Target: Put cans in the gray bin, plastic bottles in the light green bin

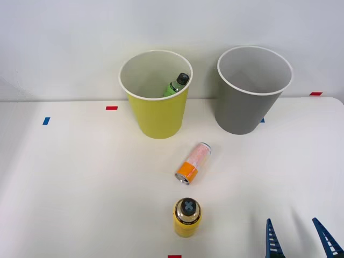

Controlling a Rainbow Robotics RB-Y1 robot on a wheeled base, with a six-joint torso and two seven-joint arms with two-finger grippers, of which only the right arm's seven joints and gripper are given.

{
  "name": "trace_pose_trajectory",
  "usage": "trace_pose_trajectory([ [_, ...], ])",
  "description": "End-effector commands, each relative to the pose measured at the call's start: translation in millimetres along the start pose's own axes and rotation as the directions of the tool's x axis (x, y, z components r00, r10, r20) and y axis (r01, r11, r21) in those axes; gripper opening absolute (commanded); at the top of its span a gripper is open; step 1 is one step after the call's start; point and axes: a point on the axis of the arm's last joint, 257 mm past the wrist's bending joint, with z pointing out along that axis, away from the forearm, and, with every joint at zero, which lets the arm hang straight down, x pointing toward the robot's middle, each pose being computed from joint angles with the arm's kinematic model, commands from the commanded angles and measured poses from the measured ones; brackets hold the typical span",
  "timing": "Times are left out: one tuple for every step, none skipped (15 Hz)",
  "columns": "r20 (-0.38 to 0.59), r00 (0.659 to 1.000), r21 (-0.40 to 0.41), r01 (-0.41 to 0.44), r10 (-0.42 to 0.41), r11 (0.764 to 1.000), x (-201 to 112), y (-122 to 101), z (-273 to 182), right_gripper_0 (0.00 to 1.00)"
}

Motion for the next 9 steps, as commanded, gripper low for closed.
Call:
trace_pose_trajectory([
  [0.000, 1.000, 0.000, 0.000, 0.000, 1.000, 0.0, 0.0, 0.0, 1.00],
  [0.000, 1.000, 0.000, 0.000, 0.000, 1.000, 0.0, 0.0, 0.0, 1.00],
  [0.000, 1.000, 0.000, 0.000, 0.000, 1.000, 0.0, 0.0, 0.0, 1.00],
  [0.000, 1.000, 0.000, 0.000, 0.000, 1.000, 0.0, 0.0, 0.0, 1.00],
  [0.000, 1.000, 0.000, 0.000, 0.000, 1.000, 0.0, 0.0, 0.0, 1.00],
  [0.000, 1.000, 0.000, 0.000, 0.000, 1.000, 0.0, 0.0, 0.0, 1.00],
  [0.000, 1.000, 0.000, 0.000, 0.000, 1.000, 0.0, 0.0, 0.0, 1.00],
  [0.000, 1.000, 0.000, 0.000, 0.000, 1.000, 0.0, 0.0, 0.0, 1.00],
  [0.000, 1.000, 0.000, 0.000, 0.000, 1.000, 0.0, 0.0, 0.0, 1.00],
])
